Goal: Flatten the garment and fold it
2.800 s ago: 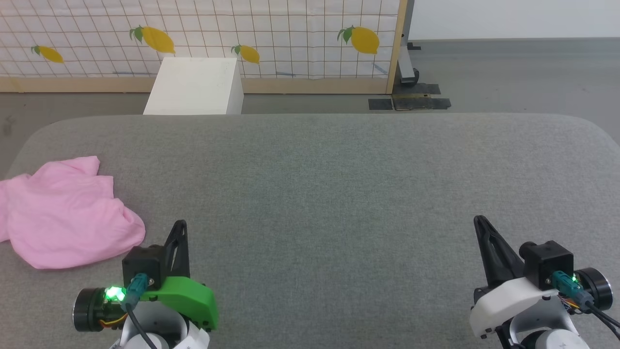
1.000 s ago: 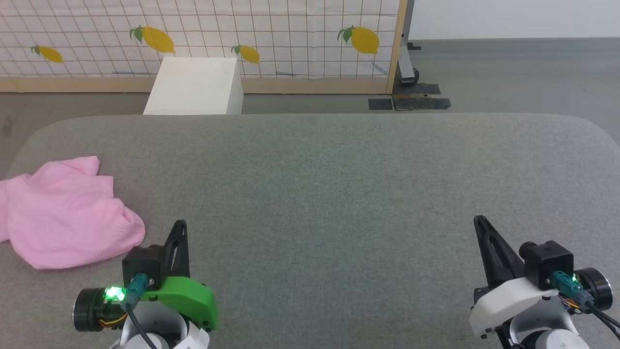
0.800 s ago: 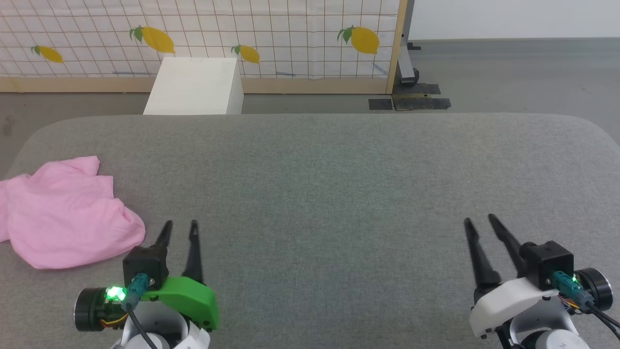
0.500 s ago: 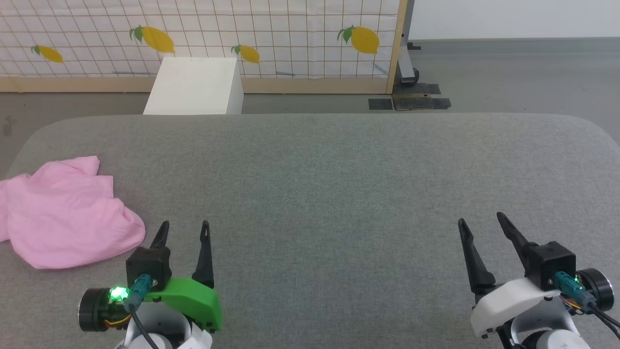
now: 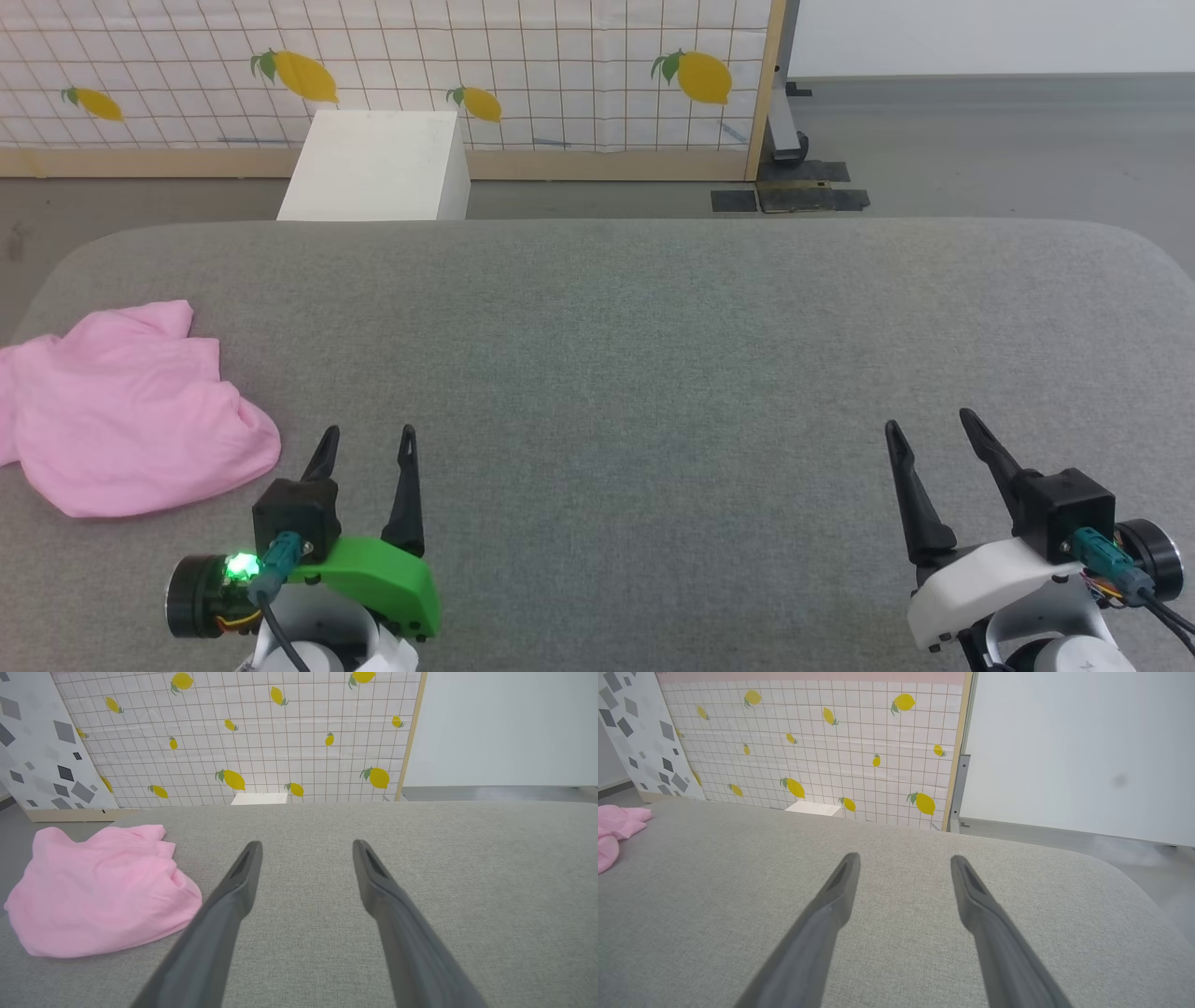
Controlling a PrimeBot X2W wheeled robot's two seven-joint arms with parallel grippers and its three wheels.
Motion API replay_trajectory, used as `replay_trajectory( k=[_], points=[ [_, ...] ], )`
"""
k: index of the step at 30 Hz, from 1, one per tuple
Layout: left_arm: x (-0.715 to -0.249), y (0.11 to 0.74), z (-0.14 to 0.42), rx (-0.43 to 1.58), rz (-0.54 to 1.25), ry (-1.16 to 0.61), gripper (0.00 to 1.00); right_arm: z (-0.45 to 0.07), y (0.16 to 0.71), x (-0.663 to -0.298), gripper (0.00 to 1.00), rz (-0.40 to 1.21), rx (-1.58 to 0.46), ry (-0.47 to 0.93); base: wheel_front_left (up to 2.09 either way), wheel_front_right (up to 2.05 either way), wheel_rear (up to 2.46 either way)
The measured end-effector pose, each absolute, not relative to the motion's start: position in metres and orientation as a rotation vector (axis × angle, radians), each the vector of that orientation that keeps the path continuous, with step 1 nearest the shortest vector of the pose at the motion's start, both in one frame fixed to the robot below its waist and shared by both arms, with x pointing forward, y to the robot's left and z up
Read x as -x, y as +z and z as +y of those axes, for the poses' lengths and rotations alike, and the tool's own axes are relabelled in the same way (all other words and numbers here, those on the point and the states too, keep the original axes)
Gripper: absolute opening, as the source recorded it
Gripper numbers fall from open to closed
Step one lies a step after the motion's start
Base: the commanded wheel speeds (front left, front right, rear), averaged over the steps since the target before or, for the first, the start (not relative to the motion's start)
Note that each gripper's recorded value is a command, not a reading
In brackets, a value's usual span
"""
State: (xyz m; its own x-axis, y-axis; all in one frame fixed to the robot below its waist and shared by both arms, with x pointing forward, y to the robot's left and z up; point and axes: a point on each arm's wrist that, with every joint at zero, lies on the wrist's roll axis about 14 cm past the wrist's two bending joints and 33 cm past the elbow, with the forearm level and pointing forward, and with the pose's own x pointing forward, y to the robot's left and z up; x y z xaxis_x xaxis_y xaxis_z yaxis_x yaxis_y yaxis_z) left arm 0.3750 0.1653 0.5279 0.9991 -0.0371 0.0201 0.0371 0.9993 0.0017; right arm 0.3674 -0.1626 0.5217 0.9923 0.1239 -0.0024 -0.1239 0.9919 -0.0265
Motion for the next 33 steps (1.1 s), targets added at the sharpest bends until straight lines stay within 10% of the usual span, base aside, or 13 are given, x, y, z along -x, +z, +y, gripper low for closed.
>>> replay_trajectory(
  k=[33],
  points=[
    [-0.3731,0.5295,0.1659,0.078,-0.055,-0.024,1.0,-0.1662,0.5249,-0.3671,1.0,-0.045,-0.026,0.113,0.0,0.0,0.0]
  ],
)
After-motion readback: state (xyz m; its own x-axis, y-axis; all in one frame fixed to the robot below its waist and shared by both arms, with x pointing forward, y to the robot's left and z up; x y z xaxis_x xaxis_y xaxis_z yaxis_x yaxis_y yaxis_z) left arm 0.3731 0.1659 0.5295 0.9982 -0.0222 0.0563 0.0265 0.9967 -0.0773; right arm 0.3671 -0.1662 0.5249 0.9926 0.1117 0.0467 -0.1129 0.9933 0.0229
